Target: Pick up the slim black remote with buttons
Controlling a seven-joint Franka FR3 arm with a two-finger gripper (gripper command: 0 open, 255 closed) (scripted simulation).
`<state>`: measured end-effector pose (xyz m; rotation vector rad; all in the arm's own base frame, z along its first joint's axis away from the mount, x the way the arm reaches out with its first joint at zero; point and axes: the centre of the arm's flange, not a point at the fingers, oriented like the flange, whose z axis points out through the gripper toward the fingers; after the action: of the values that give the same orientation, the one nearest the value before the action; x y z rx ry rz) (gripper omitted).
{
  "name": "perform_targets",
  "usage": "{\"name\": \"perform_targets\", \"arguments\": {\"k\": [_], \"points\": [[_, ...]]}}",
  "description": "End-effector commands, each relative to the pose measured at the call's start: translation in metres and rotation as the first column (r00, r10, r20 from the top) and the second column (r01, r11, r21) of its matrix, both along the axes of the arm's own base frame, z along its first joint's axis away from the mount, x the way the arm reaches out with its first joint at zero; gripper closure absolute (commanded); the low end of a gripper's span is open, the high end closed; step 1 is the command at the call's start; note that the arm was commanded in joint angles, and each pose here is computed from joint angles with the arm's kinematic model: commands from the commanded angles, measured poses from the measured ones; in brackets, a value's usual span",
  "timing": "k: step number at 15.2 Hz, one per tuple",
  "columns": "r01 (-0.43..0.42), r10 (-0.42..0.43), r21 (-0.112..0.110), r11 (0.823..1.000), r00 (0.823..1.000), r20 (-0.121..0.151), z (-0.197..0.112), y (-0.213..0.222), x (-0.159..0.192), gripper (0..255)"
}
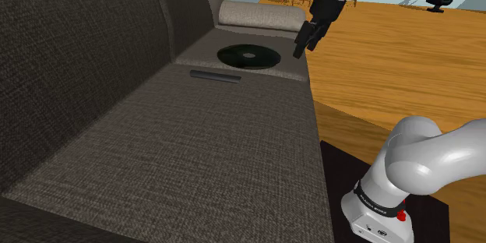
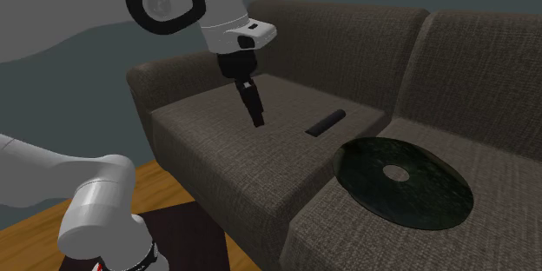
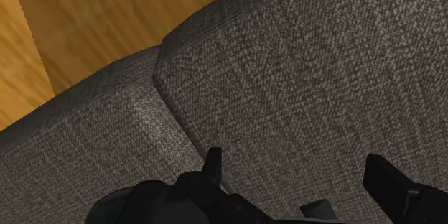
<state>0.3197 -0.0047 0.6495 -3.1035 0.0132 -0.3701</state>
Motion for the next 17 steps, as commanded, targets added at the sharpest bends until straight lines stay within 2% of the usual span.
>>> {"name": "perform_targets", "arguments": {"k": [1,5,9,13,17], "points": [[0.000,0.000,0.000,1.000,1.000,0.000,0.000,0.000,0.000,0],[-0.079,0.079,0.004,0.997,0.996,-0.044,-0.010,0.008,0.057,0],[-0.158,0.158,0.012,0.987,0.983,-0.088,-0.022,0.020,0.114,0],[-0.235,0.236,0.023,0.972,0.963,-0.131,-0.037,0.037,0.168,0],[-0.309,0.311,0.038,0.950,0.935,-0.173,-0.054,0.058,0.220,0]]}}
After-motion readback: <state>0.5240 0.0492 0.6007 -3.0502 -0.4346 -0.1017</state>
